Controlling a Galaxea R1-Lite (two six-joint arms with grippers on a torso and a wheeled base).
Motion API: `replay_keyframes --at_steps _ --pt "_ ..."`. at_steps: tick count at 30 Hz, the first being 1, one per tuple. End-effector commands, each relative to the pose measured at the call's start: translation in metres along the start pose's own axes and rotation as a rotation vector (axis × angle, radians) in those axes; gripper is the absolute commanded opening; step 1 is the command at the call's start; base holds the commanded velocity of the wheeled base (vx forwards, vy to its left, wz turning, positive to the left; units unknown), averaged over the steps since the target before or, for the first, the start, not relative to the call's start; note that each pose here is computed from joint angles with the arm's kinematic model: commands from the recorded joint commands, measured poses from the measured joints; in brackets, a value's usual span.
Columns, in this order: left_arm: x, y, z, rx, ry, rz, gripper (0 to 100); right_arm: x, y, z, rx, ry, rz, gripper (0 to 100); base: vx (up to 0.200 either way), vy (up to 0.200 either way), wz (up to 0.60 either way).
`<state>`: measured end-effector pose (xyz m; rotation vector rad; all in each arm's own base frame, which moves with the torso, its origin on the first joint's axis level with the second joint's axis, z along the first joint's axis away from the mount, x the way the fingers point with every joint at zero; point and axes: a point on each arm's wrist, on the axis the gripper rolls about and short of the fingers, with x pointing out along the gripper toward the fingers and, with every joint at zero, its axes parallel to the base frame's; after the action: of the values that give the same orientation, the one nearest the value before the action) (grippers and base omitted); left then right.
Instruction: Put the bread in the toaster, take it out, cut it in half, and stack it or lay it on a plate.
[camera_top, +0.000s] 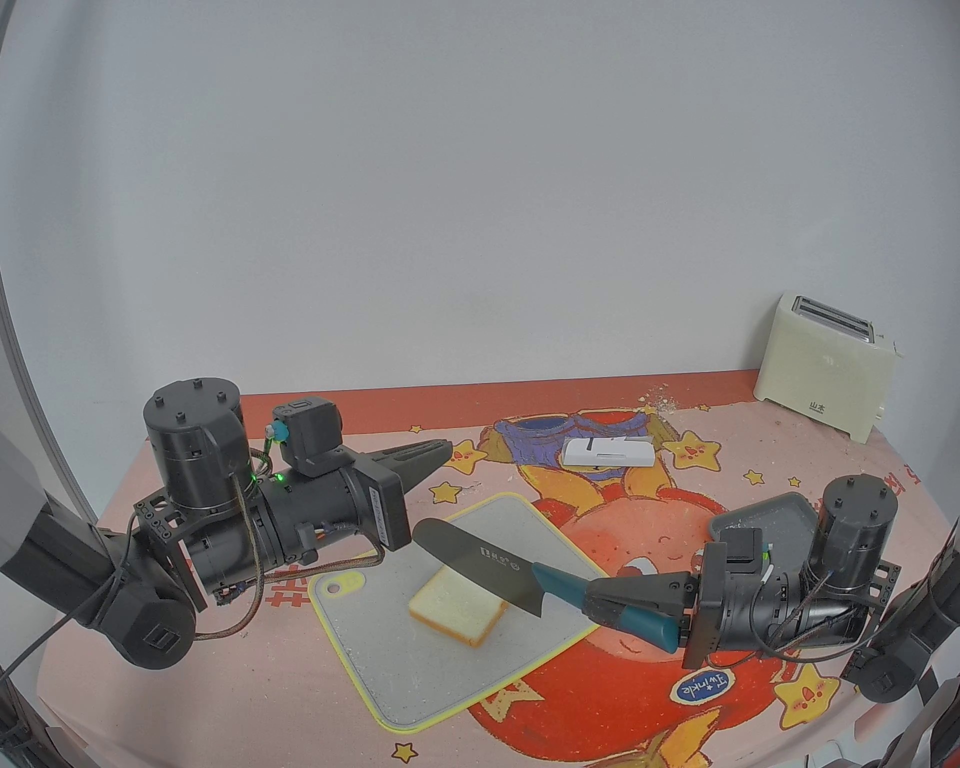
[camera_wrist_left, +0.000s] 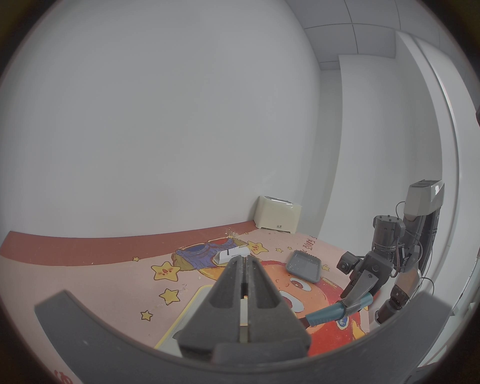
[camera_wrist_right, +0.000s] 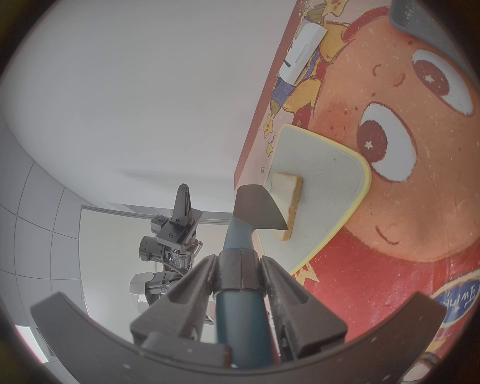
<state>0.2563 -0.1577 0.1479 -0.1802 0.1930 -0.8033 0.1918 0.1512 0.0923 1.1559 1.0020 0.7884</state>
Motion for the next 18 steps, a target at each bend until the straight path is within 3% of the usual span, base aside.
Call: replay_keyframes --at_steps 1,11,18 --pt "0.001 0.000 -0.002 -0.002 0.006 -0.001 0 0.000 0.000 0.000 0.001 0.002 -0.002 0 0.000 0.000 0.00" --pt "0.005 0.001 -0.009 -0.007 0.032 0.001 0 0.002 -0.007 -0.001 0.002 0.007 -0.027 0 0.000 0.000 0.00" --pt "0.009 -0.005 -0.014 -0.009 0.050 -0.023 0 0.001 -0.008 -0.002 0.004 0.010 -0.032 0 0.000 0.000 0.00"
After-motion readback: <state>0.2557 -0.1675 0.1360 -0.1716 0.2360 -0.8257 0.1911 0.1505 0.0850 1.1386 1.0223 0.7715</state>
